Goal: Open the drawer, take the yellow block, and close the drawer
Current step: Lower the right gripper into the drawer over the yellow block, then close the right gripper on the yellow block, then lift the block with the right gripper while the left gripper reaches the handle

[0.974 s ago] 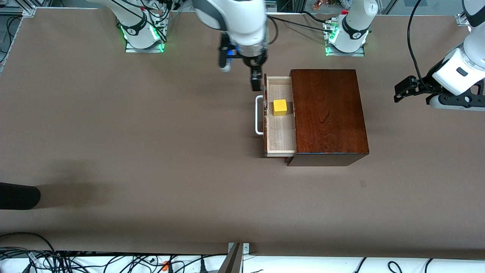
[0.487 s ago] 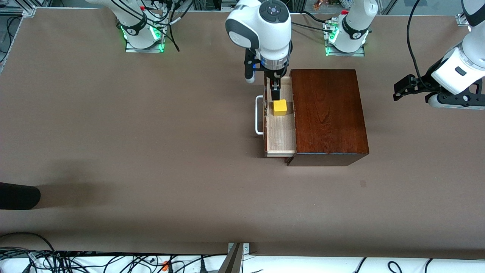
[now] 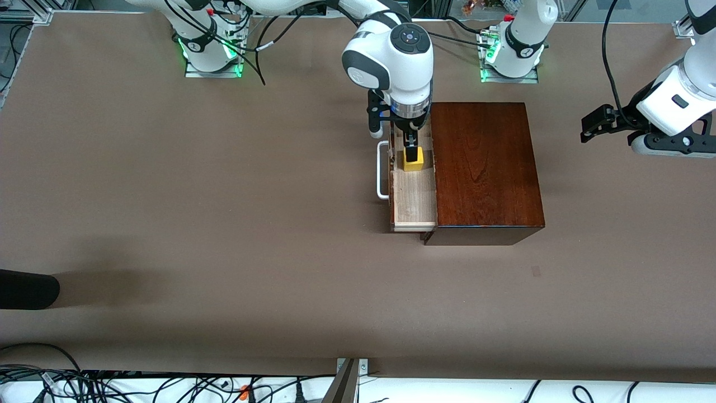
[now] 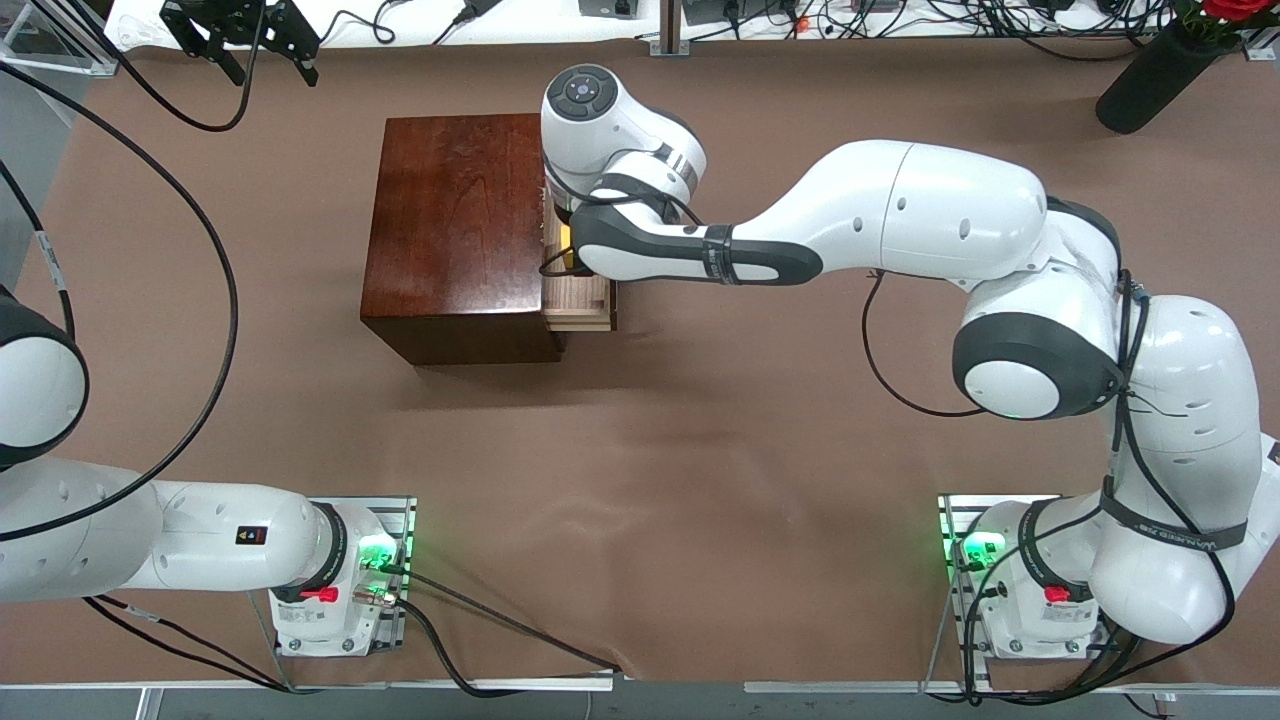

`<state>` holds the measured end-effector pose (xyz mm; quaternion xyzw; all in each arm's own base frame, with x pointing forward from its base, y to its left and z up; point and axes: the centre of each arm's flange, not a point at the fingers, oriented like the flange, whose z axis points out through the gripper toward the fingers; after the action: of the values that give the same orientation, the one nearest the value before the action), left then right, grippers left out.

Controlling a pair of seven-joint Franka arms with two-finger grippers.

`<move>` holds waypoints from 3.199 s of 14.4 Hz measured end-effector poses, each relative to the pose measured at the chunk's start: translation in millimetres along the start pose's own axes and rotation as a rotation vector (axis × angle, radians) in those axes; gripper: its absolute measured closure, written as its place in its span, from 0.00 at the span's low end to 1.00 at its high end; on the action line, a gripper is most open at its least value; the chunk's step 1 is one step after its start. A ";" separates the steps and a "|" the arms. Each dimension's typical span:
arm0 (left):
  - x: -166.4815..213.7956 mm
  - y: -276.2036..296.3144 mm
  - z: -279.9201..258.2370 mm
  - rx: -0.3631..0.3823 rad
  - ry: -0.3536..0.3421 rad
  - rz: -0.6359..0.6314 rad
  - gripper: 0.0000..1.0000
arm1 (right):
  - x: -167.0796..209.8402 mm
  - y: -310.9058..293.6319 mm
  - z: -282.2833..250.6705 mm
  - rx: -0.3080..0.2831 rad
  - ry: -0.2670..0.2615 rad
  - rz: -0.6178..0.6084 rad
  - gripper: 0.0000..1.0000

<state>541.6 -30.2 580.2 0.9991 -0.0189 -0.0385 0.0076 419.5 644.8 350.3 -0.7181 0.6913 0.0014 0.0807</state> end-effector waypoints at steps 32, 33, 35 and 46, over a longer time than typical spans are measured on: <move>-1.9 11.7 0.2 0.002 -0.016 0.023 0.00 | 97.3 -102.1 -150.4 -0.091 0.017 -0.296 0.44; -2.4 16.3 -0.2 0.002 -0.018 0.031 0.00 | 119.3 -115.4 -156.1 -0.116 0.009 -0.376 0.44; -5.0 33.2 1.0 0.006 -0.033 0.063 0.00 | 170.0 -140.3 -163.9 -0.149 -0.007 -0.529 0.44; -28.2 236.2 75.1 -0.028 -0.186 0.420 0.00 | 434.8 -109.1 -124.0 -0.255 -0.046 -1.289 0.44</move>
<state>498.9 -266.1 511.4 0.9651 -0.2266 -0.1282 0.0275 533.5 202.1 435.7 -0.9920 0.1154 0.0501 -0.0055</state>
